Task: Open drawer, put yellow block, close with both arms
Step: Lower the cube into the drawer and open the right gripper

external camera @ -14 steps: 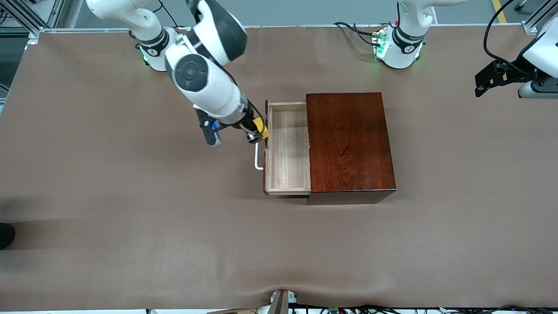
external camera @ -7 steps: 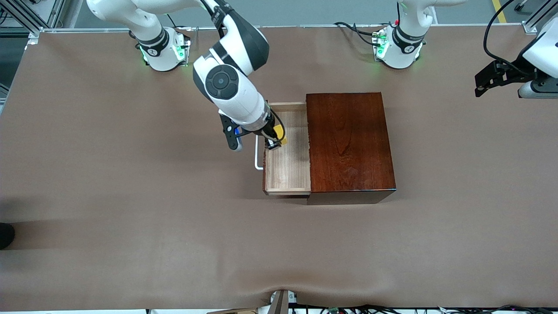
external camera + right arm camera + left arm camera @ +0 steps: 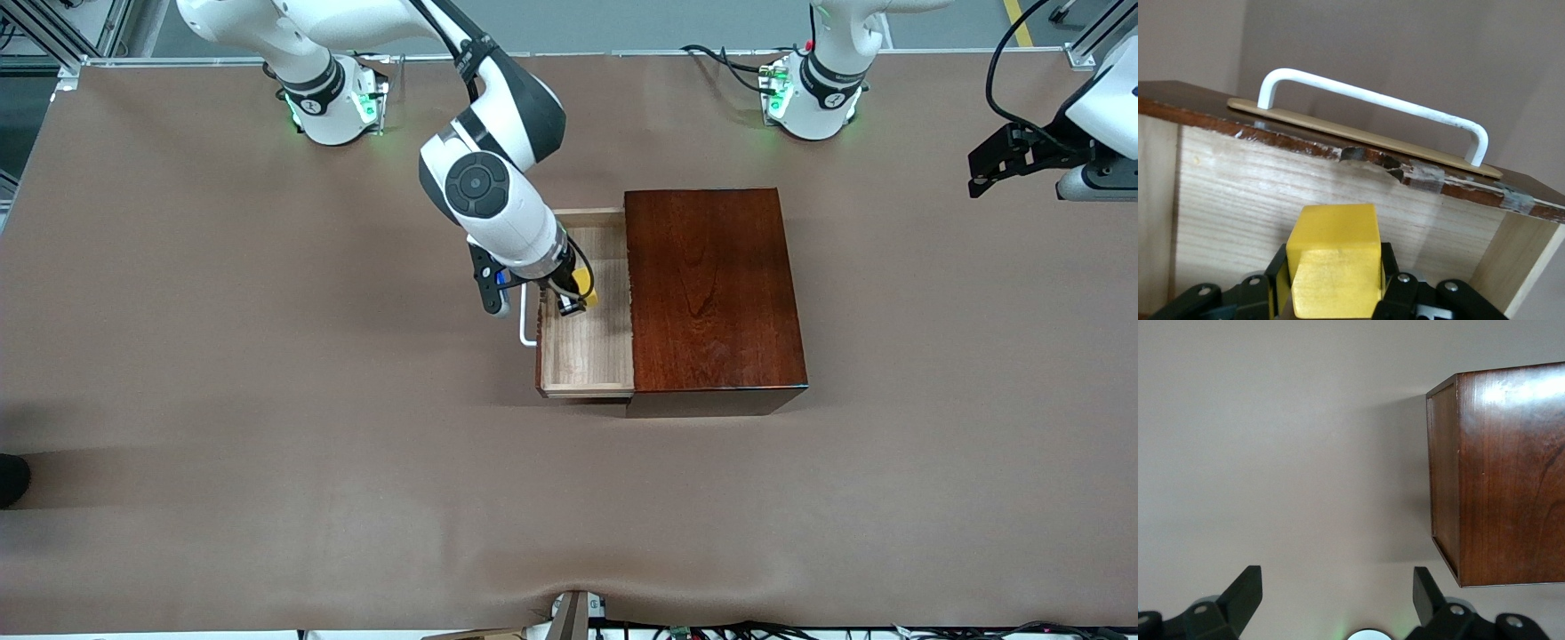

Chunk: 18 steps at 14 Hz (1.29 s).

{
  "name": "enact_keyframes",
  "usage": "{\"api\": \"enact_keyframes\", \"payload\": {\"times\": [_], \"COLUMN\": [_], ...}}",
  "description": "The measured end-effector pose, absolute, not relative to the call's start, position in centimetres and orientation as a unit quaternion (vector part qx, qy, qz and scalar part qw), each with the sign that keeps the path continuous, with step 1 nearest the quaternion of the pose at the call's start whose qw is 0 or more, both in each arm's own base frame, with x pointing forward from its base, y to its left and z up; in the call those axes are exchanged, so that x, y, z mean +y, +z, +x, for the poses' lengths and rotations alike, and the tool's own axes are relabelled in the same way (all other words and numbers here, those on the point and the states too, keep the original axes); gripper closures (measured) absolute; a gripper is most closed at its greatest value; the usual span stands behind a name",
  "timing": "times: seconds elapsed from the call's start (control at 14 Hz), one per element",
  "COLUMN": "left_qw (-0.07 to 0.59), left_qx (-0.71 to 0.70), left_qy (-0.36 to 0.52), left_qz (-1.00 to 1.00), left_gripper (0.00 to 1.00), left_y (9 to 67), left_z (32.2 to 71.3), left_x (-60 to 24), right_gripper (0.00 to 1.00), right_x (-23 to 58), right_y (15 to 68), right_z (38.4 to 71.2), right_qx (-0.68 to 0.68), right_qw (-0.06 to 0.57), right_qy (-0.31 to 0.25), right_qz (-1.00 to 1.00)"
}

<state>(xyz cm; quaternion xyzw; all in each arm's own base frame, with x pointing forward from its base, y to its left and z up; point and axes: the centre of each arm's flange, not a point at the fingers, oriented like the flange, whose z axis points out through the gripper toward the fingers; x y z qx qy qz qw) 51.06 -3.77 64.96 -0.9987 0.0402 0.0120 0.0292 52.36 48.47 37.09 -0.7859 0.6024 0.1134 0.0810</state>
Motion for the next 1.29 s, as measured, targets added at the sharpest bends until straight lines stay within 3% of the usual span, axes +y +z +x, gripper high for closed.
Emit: {"api": "enact_keyframes", "payload": {"times": [1.07, 1.29], "left_qw": [0.029, 0.029], "left_qx": [0.04, 0.04], "left_qy": [0.013, 0.013], "left_qz": [-0.999, -0.999], "left_gripper": [0.0, 0.0], "left_y": [64.8, 64.8], "left_z": [51.2, 51.2], "left_x": [-3.8, -3.8], "right_gripper": [0.44, 0.21], "right_x": [50.7, 50.5], "right_y": [32.7, 32.7], "right_z": [51.0, 51.2], "right_qx": [0.637, 0.64], "right_qw": [0.061, 0.06], "right_qy": [0.117, 0.116], "right_qz": [-0.76, -0.757]}}
